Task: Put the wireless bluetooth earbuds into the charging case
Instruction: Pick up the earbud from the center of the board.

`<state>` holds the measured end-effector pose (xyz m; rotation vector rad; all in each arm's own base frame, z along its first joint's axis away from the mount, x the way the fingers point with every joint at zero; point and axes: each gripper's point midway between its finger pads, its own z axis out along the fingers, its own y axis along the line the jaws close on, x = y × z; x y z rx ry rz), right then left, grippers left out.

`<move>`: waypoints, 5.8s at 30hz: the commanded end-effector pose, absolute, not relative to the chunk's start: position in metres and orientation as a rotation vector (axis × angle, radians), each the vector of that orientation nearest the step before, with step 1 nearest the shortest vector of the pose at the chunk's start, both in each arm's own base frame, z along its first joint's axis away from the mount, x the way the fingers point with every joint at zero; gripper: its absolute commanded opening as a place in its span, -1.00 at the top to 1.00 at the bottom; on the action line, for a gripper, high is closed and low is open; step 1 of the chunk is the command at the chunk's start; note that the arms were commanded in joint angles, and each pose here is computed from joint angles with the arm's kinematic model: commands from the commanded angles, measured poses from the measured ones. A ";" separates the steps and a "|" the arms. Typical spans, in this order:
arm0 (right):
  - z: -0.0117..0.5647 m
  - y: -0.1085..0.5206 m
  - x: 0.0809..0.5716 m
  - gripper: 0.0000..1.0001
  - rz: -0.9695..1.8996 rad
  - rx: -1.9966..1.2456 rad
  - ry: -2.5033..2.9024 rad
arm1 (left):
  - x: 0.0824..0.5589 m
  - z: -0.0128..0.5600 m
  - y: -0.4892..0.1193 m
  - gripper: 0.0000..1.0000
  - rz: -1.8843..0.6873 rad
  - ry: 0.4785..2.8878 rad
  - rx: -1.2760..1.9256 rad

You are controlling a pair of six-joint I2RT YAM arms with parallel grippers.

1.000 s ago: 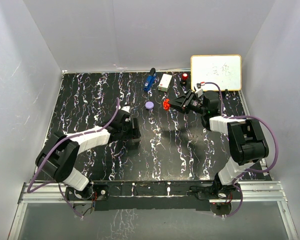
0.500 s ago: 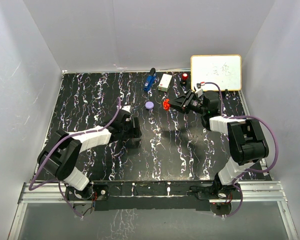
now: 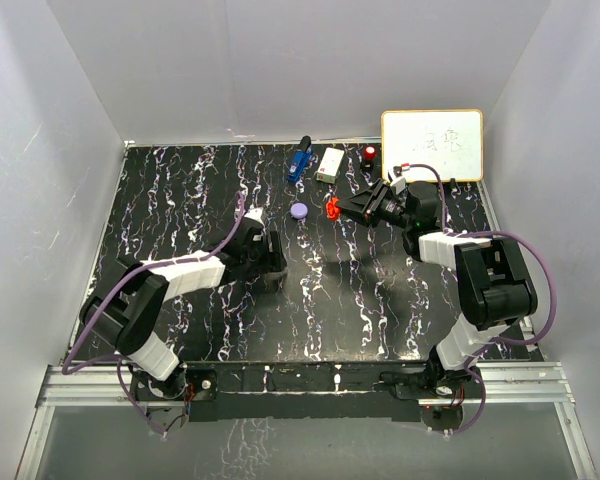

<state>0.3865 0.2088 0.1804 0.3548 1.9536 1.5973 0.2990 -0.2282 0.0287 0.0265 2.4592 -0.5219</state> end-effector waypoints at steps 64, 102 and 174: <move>0.217 0.210 0.391 1.00 1.622 0.244 1.829 | 0.329 0.032 -0.249 -0.42 -0.635 2.448 0.329; 0.215 0.210 0.390 1.00 1.624 0.247 1.826 | 0.306 0.028 -0.215 -0.35 -0.381 2.563 0.208; 0.214 0.211 0.388 1.00 1.632 0.237 1.839 | 0.385 0.210 -0.275 1.00 -0.500 1.812 0.195</move>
